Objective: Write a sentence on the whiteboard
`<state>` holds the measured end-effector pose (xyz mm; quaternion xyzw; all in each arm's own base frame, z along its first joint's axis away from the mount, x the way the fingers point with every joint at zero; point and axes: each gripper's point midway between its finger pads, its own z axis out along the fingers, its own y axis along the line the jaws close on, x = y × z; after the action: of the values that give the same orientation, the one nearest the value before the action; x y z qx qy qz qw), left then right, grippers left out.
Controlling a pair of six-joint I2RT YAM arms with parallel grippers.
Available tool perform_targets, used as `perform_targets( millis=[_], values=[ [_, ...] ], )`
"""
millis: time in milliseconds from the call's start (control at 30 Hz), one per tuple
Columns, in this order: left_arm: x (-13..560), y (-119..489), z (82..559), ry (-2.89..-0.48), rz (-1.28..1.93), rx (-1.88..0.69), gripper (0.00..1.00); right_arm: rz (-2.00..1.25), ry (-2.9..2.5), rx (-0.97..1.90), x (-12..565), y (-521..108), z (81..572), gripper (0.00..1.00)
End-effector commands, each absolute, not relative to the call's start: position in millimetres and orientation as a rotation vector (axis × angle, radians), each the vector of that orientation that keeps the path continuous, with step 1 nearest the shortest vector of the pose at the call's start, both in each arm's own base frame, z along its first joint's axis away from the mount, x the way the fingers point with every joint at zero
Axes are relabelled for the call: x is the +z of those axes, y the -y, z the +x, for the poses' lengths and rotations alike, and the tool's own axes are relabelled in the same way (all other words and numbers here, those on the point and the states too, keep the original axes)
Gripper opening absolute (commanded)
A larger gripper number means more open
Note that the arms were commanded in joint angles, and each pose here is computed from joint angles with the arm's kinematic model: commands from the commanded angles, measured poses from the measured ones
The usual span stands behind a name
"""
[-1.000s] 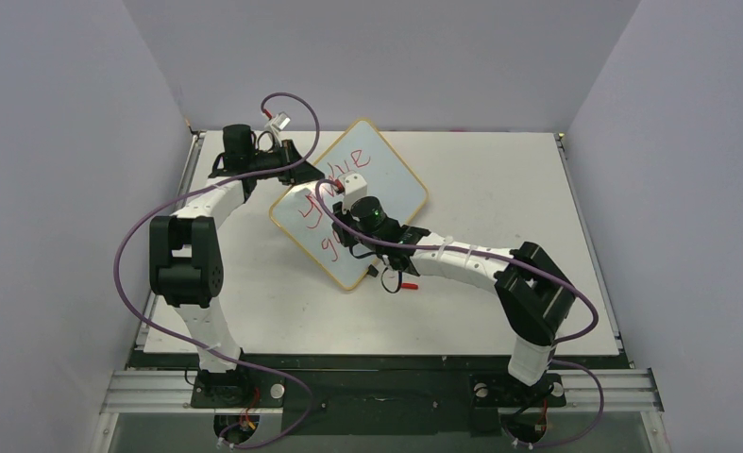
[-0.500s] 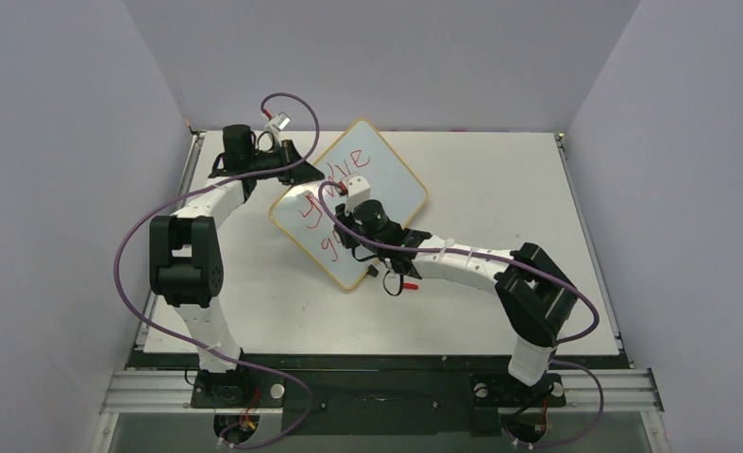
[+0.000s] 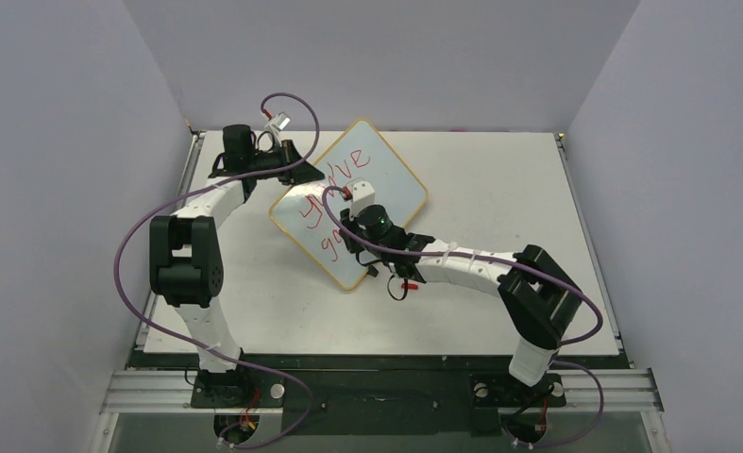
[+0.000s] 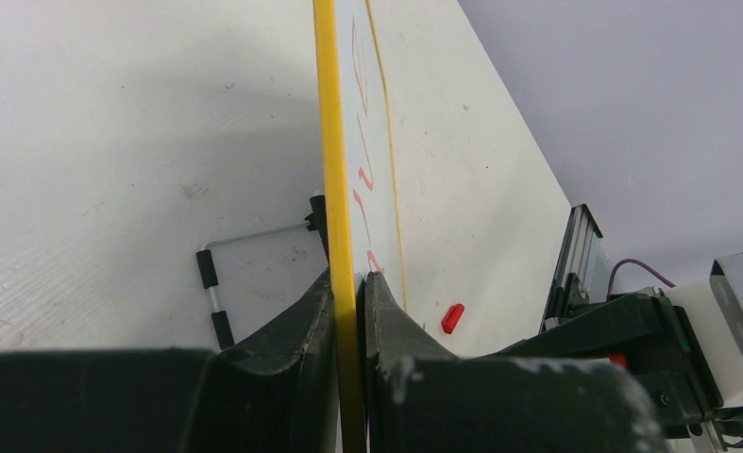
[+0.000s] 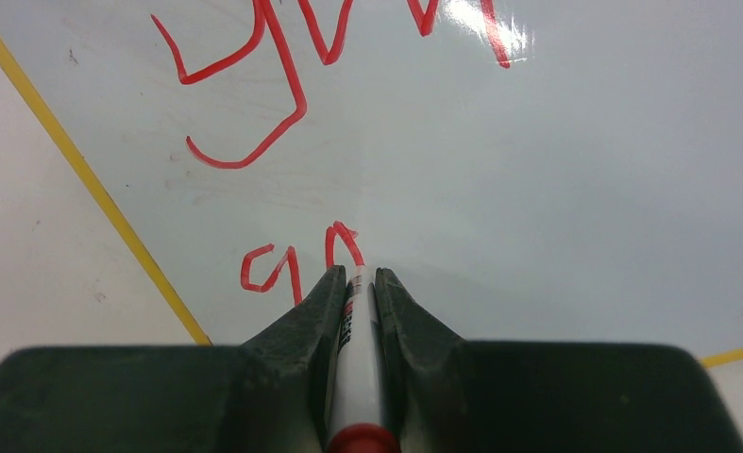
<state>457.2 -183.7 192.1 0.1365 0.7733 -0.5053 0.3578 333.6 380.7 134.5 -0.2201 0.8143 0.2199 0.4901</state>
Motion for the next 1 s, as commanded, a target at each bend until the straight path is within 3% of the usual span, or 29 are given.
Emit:
perform_targets(
  millis=[0, 467, 967],
  values=[
    [212.0, 186.4, 477.1, -1.826, 0.517, -1.16, 0.0, -0.537, -2.018, 0.51, 121.7, -372.2, 325.5, 0.0],
    [211.5, 186.4, 477.0, -1.827, 0.516, -1.16, 0.0, -0.564, -1.989, 0.59, 139.0, -382.9, 313.0, 0.0],
    [212.6, 186.4, 476.5, -1.824, 0.519, -1.161, 0.0, -0.529, -1.86, 0.693, 209.3, -387.5, 318.1, 0.0]
  ],
)
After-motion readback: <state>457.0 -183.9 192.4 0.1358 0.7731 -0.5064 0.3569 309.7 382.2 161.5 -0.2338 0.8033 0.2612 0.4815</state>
